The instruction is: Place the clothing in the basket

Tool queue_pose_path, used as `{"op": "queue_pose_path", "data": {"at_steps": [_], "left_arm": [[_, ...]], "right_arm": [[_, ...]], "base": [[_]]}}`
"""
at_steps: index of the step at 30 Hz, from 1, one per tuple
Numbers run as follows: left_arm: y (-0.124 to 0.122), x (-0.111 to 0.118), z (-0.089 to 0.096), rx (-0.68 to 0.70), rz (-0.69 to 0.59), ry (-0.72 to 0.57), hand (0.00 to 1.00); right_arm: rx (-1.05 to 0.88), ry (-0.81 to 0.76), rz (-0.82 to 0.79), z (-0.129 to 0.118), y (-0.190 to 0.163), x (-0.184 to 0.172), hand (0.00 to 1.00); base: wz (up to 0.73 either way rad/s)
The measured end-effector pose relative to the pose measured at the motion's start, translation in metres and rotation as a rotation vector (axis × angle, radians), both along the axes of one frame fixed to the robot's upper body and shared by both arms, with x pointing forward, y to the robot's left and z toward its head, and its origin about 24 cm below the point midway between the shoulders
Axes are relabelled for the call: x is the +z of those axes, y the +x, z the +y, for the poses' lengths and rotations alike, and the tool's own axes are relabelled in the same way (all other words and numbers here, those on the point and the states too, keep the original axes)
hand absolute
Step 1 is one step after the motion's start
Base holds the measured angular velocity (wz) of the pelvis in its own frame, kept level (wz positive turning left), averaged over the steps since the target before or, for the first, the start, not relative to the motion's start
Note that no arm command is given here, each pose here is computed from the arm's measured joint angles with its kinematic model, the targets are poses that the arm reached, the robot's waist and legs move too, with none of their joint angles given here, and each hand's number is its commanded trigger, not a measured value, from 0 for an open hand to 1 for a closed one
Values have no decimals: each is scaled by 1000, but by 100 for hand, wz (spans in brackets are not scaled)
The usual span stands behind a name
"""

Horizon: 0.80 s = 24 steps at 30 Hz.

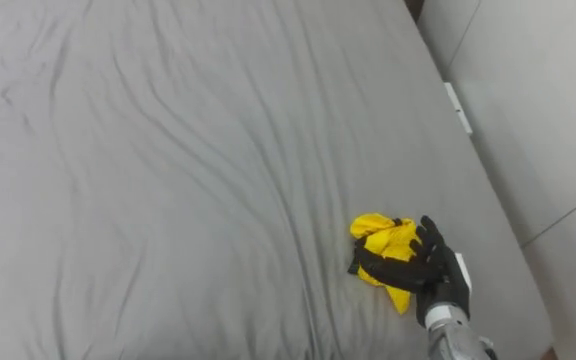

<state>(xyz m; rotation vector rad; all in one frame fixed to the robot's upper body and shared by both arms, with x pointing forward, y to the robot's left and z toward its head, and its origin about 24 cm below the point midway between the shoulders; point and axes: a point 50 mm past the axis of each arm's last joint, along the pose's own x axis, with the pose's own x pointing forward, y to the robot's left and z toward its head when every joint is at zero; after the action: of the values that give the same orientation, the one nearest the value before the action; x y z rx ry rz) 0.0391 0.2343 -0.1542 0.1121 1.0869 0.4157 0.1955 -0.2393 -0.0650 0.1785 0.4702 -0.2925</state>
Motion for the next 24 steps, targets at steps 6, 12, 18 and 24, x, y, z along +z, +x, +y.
{"op": "queue_pose_path", "data": {"at_steps": [6, 12, 18, 24], "left_arm": [[0, 2, 12, -48, 26, 46, 0], [8, 3, 17, -73, 30, 77, 0], [23, 4, 16, -90, 5, 61, 0], [43, 7, 15, -127, -38, 45, 0]], "right_arm": [[-38, -26, -16, -9, 20, 8, 0], [-68, -71, -20, -15, 36, 14, 0], [-114, -131, 26, -33, 51, 17, 0], [-125, -177, 101, -46, 61, 15, 0]], "base": [[1], [5], [13], [12]]}}
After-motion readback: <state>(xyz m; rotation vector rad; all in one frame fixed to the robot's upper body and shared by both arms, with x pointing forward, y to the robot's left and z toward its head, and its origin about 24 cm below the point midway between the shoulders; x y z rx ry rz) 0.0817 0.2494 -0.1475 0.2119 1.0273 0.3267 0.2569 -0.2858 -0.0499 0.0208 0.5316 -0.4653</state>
